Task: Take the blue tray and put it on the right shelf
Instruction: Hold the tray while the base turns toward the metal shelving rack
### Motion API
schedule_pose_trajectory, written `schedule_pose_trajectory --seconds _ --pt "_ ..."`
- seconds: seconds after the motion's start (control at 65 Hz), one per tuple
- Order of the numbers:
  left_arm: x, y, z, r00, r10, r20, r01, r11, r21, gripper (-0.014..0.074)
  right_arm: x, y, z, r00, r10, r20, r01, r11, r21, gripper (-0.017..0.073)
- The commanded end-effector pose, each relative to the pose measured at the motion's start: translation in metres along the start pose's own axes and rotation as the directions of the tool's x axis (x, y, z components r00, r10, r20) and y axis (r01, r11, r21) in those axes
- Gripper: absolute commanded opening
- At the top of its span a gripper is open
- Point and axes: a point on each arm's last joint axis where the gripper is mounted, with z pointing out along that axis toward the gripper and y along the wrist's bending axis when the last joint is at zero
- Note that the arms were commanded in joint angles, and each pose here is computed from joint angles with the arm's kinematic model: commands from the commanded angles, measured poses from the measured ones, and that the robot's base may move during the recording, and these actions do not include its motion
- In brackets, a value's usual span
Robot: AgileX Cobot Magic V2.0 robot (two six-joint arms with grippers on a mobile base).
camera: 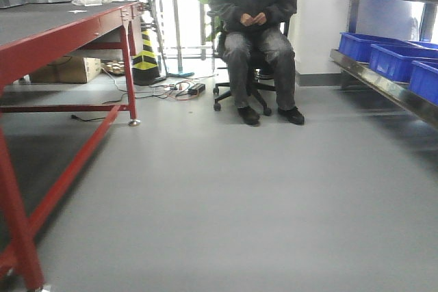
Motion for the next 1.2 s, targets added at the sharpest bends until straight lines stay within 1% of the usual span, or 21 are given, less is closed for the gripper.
schedule_pose_trajectory --seconds 0.0,0.154,1.185 --pt "0.0071 -0.0033 -0.0179 0.999 0.031 -0.028 -0.030 0.999 0.036 -0.0048 -0.0022 0.0001 -0.0162 0.999 -0.008 0.046 0.010 0.999 -0.039 0.0056" --pt "0.0078 -0.0050 -0.0180 0.999 0.026 -0.035 -0.024 0.998 0.054 -0.0048 -0.0023 0.0001 -0.0162 0.999 -0.008 0.046 0.010 0.999 -0.039 0.0056" --pt "0.0079 -0.0053 -0.0180 0.999 0.025 -0.037 -0.023 0.998 0.057 -0.0048 -0.0025 0.0003 -0.0162 0.999 -0.008 0.050 0.010 0.999 -0.041 0.0056"
